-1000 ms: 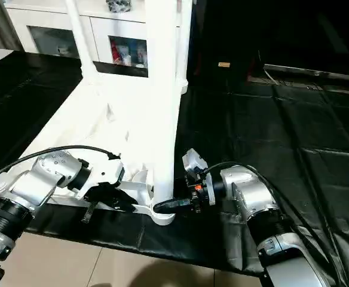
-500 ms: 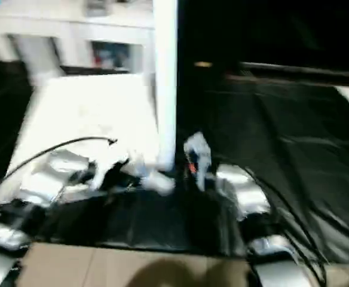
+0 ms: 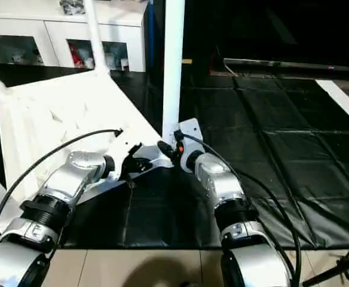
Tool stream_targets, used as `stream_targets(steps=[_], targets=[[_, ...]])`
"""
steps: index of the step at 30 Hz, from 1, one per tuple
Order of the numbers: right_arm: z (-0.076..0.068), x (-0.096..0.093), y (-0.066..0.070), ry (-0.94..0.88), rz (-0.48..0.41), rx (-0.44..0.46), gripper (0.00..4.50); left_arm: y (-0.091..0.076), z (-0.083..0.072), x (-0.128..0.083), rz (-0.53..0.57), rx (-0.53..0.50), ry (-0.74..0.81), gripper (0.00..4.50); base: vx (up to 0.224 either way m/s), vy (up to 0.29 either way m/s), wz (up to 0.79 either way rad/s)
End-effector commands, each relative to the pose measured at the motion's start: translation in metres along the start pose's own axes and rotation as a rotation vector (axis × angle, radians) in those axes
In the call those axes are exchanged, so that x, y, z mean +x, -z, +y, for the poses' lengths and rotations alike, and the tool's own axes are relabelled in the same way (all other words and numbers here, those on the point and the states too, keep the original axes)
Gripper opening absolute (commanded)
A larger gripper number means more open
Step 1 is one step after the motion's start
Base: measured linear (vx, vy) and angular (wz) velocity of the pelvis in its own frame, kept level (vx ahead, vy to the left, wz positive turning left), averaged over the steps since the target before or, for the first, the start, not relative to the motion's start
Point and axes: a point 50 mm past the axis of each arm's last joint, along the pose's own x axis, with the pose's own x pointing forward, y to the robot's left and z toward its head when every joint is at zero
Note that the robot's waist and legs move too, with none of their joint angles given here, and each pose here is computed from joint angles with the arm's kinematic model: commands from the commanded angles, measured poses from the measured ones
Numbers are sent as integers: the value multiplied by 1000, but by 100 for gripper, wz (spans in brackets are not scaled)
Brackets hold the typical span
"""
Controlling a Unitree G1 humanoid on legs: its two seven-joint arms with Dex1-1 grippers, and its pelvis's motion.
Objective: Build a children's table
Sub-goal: Rotate leg to tighten
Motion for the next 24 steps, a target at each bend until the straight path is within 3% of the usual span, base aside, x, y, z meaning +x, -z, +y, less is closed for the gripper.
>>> stream_targets(steps=[1, 3, 7, 9, 15, 18, 24], targets=[[39, 12, 10, -203, 21, 33, 277, -27, -11, 9, -88, 72, 52, 0, 0, 0, 0], [34, 6, 11, -221, 5, 36, 310, -24, -9, 5, -79, 86, 63, 0, 0, 0, 0], [19, -9, 13, -253, -25, 29, 324, -20, -5, -2, -60, 118, 86, 0, 0, 0, 0], [2, -31, 19, -330, -8, -10, 350, -17, -3, -8, -45, 143, 123, 0, 0, 0, 0], [-19, -54, 23, -367, 33, -58, 408, -14, -4, -12, -31, 165, 173, 0, 0, 0, 0], [-36, -76, 26, -409, 82, -101, 431, -10, -7, -15, -18, 182, 223, 0, 0, 0, 0], [-41, -100, 21, -529, 90, -110, 442, -7, -7, -18, -8, 203, 255, 0, 0, 0, 0]])
